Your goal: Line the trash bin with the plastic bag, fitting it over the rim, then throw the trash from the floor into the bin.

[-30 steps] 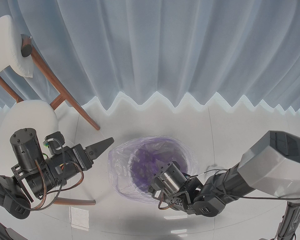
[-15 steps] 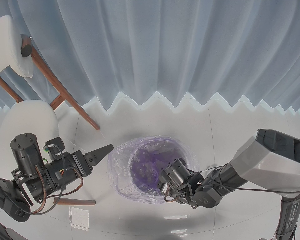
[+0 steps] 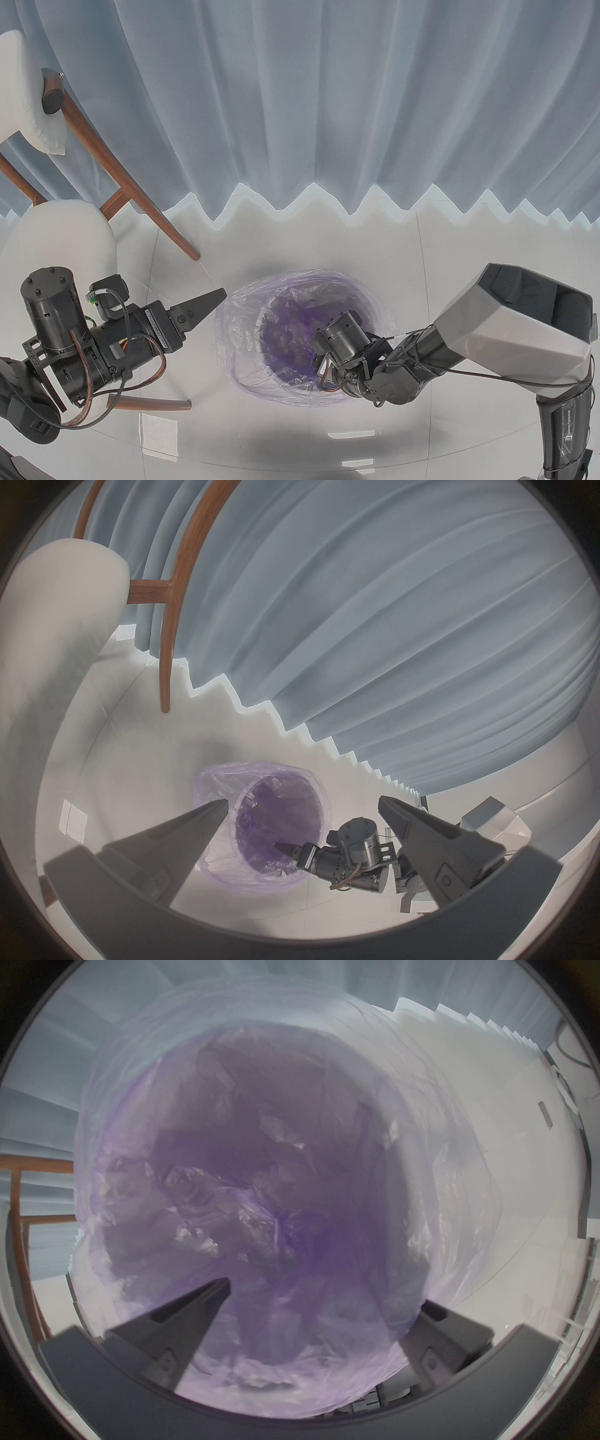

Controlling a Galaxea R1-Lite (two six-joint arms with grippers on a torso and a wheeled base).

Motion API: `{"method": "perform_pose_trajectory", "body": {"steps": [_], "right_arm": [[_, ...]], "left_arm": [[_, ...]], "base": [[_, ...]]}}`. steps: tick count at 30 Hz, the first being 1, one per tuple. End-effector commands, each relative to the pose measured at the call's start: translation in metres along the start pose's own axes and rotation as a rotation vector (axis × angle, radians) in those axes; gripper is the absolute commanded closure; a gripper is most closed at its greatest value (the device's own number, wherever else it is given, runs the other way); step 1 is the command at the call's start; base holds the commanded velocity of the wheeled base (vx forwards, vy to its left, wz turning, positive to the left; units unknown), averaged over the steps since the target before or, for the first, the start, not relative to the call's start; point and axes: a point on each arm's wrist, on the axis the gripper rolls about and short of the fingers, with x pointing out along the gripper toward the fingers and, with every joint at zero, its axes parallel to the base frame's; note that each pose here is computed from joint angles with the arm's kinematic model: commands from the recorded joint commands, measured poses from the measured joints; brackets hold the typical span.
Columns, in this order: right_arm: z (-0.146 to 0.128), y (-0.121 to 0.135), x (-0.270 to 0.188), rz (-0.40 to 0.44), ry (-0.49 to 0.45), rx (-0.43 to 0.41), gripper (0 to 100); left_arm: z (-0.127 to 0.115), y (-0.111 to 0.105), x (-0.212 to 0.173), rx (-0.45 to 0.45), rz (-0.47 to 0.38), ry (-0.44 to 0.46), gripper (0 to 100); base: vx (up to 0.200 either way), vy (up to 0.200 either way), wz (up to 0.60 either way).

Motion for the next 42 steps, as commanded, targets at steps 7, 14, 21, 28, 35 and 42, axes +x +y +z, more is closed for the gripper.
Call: {"method": "perform_pose_trajectory", "body": {"steps": [7,14,21,28,35,42], "right_arm": [[-0.006,-0.002,0.008,-0.032,-0.008,-0.105,100],[0.010,-0.020,-0.047,-0.016,-0.027,-0.267,100],[0.048,-0.045,-0.084,0.002,-0.068,-0.307,100],[0.065,-0.056,-0.106,0.072,-0.068,-0.261,100],[0.070,-0.059,-0.124,0.122,-0.068,-0.243,100],[0.073,-0.059,-0.133,0.143,-0.086,-0.236,100]], "left_arm": [[0.002,0.001,0.000,-0.001,0.005,-0.008,0],[0.007,-0.003,0.004,0.003,-0.014,-0.014,0],[0.005,-0.007,0.017,0.029,-0.067,0.034,0],[-0.021,-0.019,0.016,0.043,-0.092,0.195,0],[-0.018,0.000,0.028,0.021,-0.018,0.185,0],[0.001,0.002,0.029,0.041,-0.030,0.125,0]], "base": [[0.000,0.000,0.00],[0.000,0.000,0.00],[0.000,0.000,0.00],[0.000,0.000,0.00],[0.000,0.000,0.00],[0.000,0.000,0.00]]}}
